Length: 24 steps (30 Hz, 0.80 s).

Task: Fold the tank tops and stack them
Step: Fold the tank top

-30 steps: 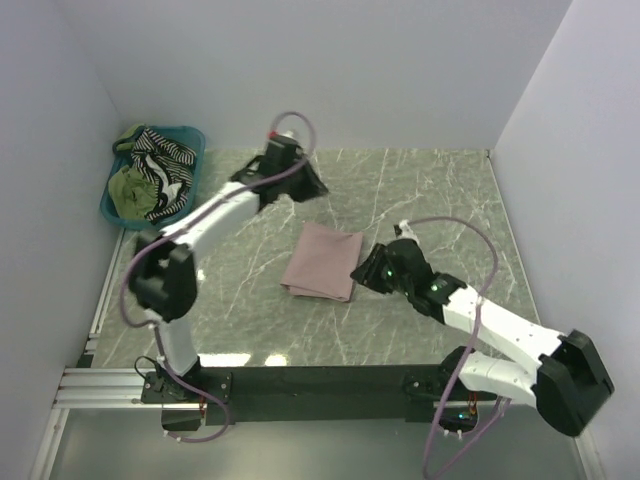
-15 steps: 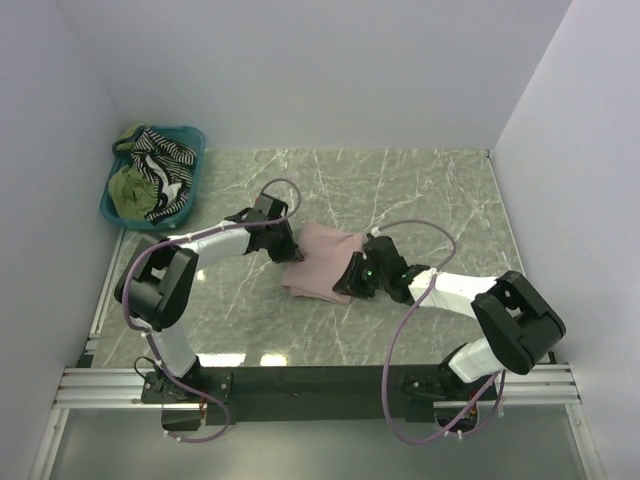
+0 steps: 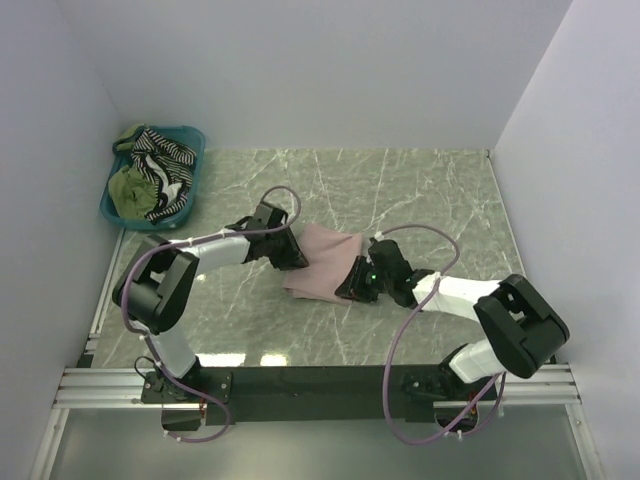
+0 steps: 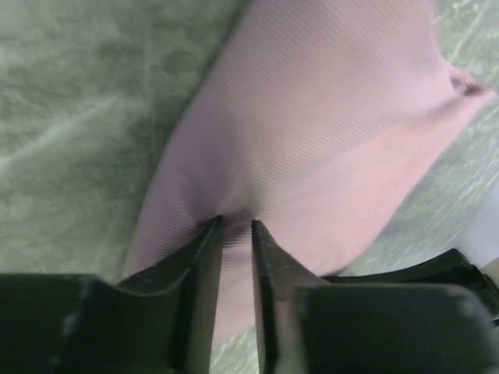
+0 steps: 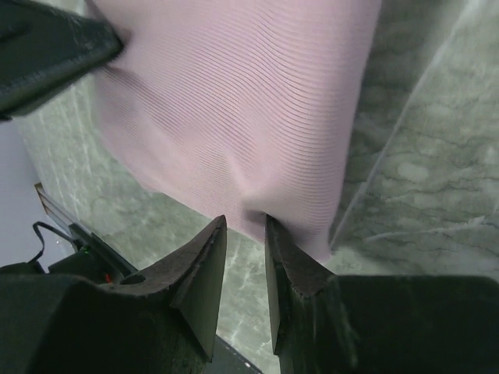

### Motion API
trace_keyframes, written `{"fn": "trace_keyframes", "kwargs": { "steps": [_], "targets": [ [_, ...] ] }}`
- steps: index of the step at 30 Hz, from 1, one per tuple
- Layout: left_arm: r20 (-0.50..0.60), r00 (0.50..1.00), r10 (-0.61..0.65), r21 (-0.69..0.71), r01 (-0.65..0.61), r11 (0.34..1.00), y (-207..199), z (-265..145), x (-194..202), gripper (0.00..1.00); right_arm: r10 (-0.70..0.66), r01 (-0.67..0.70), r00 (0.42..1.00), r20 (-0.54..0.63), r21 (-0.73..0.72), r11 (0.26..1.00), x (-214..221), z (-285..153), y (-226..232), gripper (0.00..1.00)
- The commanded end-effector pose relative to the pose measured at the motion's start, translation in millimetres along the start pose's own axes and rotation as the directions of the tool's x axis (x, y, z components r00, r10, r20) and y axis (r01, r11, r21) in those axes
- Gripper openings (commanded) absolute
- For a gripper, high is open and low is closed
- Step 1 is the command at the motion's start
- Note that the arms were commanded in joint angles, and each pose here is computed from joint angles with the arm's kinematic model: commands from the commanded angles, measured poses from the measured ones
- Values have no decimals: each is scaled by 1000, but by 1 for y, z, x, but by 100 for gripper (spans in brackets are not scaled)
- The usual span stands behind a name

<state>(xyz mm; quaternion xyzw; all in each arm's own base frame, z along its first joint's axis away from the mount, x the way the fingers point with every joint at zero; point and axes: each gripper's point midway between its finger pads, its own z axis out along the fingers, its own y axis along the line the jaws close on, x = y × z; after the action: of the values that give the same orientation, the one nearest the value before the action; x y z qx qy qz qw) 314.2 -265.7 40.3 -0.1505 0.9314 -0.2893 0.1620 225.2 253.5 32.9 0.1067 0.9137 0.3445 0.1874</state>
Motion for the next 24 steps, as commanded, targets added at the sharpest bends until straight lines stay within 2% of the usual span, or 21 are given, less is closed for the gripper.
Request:
{"fn": "trace_keyframes", "kwargs": {
  "steps": [1, 3, 5, 6, 9, 14, 17, 21, 24],
  "targets": [
    [70, 994, 84, 53, -88, 995, -36, -27, -19, 32, -55, 58, 996, 63, -55, 997, -30, -18, 33, 34],
    [96, 988, 117, 39, -121, 992, -40, -38, -27, 41, -67, 75, 993, 97, -80, 994, -45, -26, 49, 35],
    [135, 982, 134, 34, -140, 990, -48, -47, -40, 46, -87, 99, 988, 131, -92, 991, -60, -32, 62, 35],
    [144, 980, 134, 23, -139, 990, -44, -51, -47, 49, -78, 87, 989, 126, -67, 994, -63, -30, 56, 35],
    [156, 980, 126, 30, -133, 991, -39, -56, -61, 53, -68, 79, 989, 130, -81, 994, -78, -25, 61, 35],
    [124, 981, 148, 39, -154, 987, -34, -51, -70, 55, -36, 50, 985, 171, -79, 996, -124, -10, 60, 35],
    [114, 981, 156, 42, -162, 986, -33, -49, -71, 55, -22, 29, 987, 157, -39, 999, -141, 8, 44, 34],
    [99, 983, 155, 46, -160, 986, -31, -45, -69, 55, 29, -31, 995, 100, 24, 999, -147, 39, 10, 33],
    [88, 984, 155, 55, -160, 986, -30, -42, -67, 55, 73, -78, 992, 101, 42, 996, -150, 46, -12, 33]
  ]
}}
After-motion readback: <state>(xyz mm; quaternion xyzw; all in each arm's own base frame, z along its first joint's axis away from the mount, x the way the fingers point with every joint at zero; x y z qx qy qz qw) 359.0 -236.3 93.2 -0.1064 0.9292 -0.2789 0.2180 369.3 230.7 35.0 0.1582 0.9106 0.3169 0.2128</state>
